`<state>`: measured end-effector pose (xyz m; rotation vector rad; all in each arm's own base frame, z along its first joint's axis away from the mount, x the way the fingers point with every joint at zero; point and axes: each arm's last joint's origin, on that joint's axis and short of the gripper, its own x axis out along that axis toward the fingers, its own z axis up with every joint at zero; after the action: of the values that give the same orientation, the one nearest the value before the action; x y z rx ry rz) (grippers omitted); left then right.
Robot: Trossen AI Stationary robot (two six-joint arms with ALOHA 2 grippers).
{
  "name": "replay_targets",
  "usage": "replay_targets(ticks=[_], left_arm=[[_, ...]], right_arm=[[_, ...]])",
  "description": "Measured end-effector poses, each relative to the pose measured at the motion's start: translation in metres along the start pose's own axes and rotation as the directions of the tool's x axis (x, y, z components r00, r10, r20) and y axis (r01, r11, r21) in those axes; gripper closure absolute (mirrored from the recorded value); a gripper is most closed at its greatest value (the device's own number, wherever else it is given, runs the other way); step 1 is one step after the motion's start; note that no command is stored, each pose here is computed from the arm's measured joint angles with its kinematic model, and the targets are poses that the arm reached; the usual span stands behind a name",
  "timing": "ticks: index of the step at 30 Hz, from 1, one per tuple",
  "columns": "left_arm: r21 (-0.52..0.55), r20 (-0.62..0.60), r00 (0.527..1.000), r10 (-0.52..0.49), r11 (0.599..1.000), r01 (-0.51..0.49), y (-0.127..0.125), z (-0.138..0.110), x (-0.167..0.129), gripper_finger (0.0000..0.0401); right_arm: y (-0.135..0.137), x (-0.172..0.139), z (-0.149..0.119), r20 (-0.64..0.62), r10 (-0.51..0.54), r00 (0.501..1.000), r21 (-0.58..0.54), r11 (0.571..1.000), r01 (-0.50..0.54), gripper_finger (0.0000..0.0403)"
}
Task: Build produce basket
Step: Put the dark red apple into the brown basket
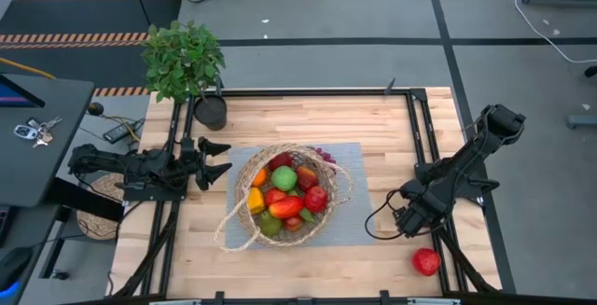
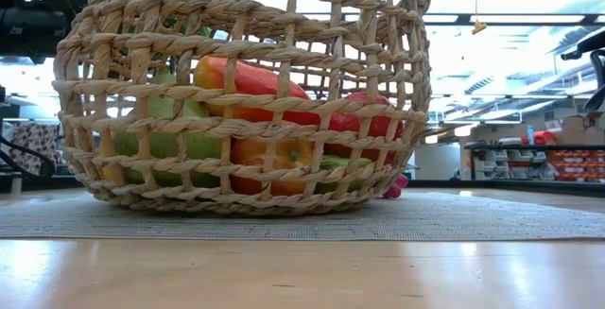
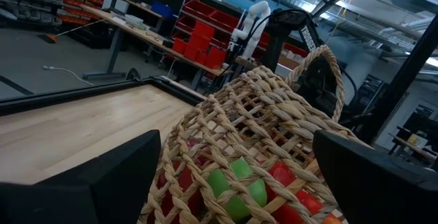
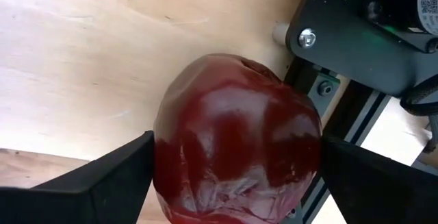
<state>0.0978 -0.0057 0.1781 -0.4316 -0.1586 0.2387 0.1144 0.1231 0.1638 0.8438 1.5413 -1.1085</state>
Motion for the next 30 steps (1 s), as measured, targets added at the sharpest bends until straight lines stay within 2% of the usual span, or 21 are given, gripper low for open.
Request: replay_targets(ticks=[8,12,16,19,21,23,26,28,30], left_arm=[[0.0,0.0,1.0,0.0,1.0,0.0,0.0,0.0,0.0,0.0012],[0.0,0.0,1.0,0.0,1.0,0.0,0.0,0.0,0.0,0.0012],[0.0,0.0,1.0,0.0,1.0,0.0,0.0,0.0,0.0,0.0012],[0.0,0.0,1.0,0.0,1.0,0.0,0.0,0.0,0.0,0.0012],[0.0,0.0,1.0,0.0,1.0,0.0,0.0,0.0,0.0,0.0012],[0.0,0.0,1.0,0.0,1.0,0.0,0.0,0.0,0.0,0.0012],[0.0,0.0,1.0,0.0,1.0,0.0,0.0,0.0,0.0,0.0012],[0.0,0.0,1.0,0.0,1.0,0.0,0.0,0.0,0.0,0.0012],[0.0,0.0,1.0,0.0,1.0,0.0,0.0,0.0,0.0,0.0012]], right_arm=[[0.001,-0.001,0.0,-0.002,0.004,1.0,-0.049,0.999,-0.004,0.0048],[0.006,-0.017,-0.004,0.035,0.058,0.998,-0.077,0.996,-0.055,0.005],[0.017,-0.046,-0.011,0.082,0.189,0.979,-0.113,0.977,-0.179,0.005],[0.029,-0.071,-0.018,0.112,0.355,0.928,-0.162,0.928,-0.336,0.005],[0.041,-0.089,-0.024,0.12,0.512,0.851,-0.235,0.847,-0.477,0.005],[0.052,-0.105,-0.028,0.143,0.656,0.741,-0.338,0.736,-0.586,0.005],[0.067,-0.131,-0.037,0.181,0.845,0.503,-0.513,0.517,-0.685,0.005],[0.075,-0.147,-0.04,0.183,0.92,0.346,-0.624,0.381,-0.683,0.005],[0.081,-0.161,-0.042,0.177,0.963,0.203,-0.707,0.268,-0.655,0.005]])
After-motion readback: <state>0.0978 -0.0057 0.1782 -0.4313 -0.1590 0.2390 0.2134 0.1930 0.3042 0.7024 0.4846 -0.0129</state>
